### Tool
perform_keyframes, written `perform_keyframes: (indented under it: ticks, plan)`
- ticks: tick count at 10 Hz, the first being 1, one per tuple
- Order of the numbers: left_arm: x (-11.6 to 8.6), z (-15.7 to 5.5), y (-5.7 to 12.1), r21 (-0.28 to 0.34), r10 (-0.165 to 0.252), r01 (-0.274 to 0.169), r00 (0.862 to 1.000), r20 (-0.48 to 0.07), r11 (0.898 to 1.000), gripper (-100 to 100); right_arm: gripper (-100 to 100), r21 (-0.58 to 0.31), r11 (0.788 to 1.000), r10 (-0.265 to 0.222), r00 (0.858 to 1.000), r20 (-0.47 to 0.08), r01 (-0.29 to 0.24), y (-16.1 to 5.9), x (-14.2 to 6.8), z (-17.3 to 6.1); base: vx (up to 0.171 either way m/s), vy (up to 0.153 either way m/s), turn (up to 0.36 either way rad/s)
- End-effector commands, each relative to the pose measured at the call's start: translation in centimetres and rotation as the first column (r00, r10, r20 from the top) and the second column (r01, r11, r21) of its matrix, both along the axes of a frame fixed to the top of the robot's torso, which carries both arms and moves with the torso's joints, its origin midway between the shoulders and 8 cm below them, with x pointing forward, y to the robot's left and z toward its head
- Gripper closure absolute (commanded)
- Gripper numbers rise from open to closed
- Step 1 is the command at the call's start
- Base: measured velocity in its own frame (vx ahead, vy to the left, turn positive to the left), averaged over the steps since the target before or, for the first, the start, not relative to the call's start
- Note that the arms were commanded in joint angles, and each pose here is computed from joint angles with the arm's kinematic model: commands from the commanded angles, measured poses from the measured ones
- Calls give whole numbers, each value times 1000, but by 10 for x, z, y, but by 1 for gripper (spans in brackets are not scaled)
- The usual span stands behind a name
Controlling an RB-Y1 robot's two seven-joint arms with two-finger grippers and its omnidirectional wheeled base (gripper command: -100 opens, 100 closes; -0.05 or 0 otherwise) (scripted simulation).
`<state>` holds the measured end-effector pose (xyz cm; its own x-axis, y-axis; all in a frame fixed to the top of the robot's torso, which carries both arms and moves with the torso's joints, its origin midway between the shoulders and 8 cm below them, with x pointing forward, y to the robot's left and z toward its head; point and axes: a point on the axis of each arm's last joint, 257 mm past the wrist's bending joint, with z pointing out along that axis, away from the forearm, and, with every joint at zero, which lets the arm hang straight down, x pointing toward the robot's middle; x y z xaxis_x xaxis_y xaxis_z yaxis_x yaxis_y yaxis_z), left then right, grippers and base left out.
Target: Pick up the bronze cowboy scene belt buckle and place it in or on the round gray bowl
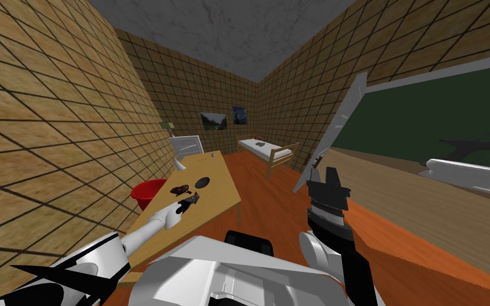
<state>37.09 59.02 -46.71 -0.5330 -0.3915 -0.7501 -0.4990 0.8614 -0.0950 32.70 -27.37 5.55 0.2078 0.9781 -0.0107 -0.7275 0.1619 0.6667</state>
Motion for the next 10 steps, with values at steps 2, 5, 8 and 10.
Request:
perform_keyframes:
  ticks: [2, 5, 8, 10]
  plan:
    - [-14, 12, 36, -9, 83, -83, 997, -3, 996, 100, 0, 0, 1000, 0, 1000, 0, 0, 0, 0, 0, -41, 49, -309]
    - [-26, 21, 64, -8, 150, -150, 989, -8, 989, 100, 0, 0, 1000, 0, 1000, 0, 0, 0, 0, 0, -40, 50, -226]
    - [-44, 36, 101, -3, 242, -242, 970, -11, 970, 100, 0, 0, 1000, 0, 1000, 0, 0, 0, 0, 0, -31, 42, -268]
    - [-58, 48, 127, 4, 306, -306, 952, -10, 952, 100, 0, 0, 1000, 0, 1000, 0, 0, 0, 0, 0, -54, 54, -361]
